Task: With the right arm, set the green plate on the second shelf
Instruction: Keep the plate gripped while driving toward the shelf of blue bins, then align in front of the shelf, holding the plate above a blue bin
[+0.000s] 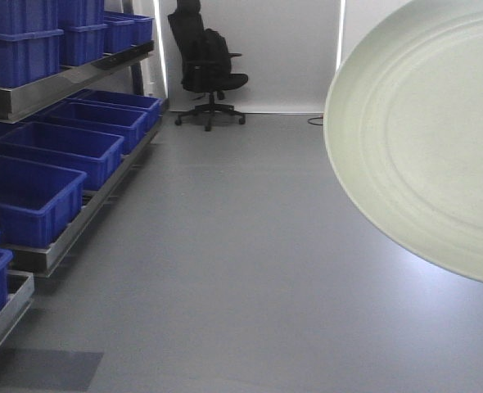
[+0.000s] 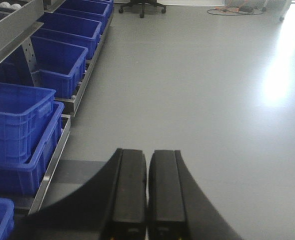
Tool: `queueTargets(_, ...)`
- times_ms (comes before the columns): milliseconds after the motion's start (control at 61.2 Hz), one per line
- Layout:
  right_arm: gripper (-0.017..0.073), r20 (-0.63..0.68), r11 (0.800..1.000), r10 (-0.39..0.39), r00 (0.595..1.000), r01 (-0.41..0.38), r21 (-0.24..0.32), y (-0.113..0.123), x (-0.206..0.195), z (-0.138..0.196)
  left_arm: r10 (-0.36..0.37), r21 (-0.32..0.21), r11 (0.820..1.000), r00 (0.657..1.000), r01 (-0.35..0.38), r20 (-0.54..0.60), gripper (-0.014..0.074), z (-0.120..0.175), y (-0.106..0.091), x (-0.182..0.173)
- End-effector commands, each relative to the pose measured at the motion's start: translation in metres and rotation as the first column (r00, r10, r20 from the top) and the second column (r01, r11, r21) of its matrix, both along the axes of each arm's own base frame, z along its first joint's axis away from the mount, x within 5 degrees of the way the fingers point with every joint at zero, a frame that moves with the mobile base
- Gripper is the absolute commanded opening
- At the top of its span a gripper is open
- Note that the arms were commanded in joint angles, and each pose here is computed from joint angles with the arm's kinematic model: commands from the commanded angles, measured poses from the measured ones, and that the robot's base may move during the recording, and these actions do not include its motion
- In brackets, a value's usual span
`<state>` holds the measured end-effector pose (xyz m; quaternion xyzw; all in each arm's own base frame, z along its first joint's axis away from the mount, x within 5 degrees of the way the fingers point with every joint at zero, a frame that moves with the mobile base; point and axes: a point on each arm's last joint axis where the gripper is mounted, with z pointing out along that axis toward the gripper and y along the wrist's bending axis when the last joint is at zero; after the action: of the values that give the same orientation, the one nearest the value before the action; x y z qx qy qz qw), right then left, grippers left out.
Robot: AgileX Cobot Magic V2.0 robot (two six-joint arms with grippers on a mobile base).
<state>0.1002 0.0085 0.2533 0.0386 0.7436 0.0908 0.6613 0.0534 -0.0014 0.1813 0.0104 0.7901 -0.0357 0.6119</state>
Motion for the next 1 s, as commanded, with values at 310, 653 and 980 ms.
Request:
queueTargets(310,0.0049,0.145,1.000,-0.016,0.989,0.014,0.014,-0.0014,0.0009,0.0218,-0.020,-0.002,1.000,0.998,0.020,0.058,0.0124,-0.0035,-0.0015,0.0007)
queueTargets(653,0.0049,0.145,1.000,-0.016,0.989,0.014,0.014,-0.0014,0.0009,0.0218,-0.020,-0.002,1.000,0.998,0.020,0.058,0.0124,-0.0035,-0.0015,0.0007)
queueTargets(980,0.0049,0.145,1.000,-0.016,0.989,0.014,0.014,-0.0014,0.0009,0.0218,-0.020,-0.002,1.000,0.998,0.020,0.058,0.0124,-0.0035,-0.0015,0.0007)
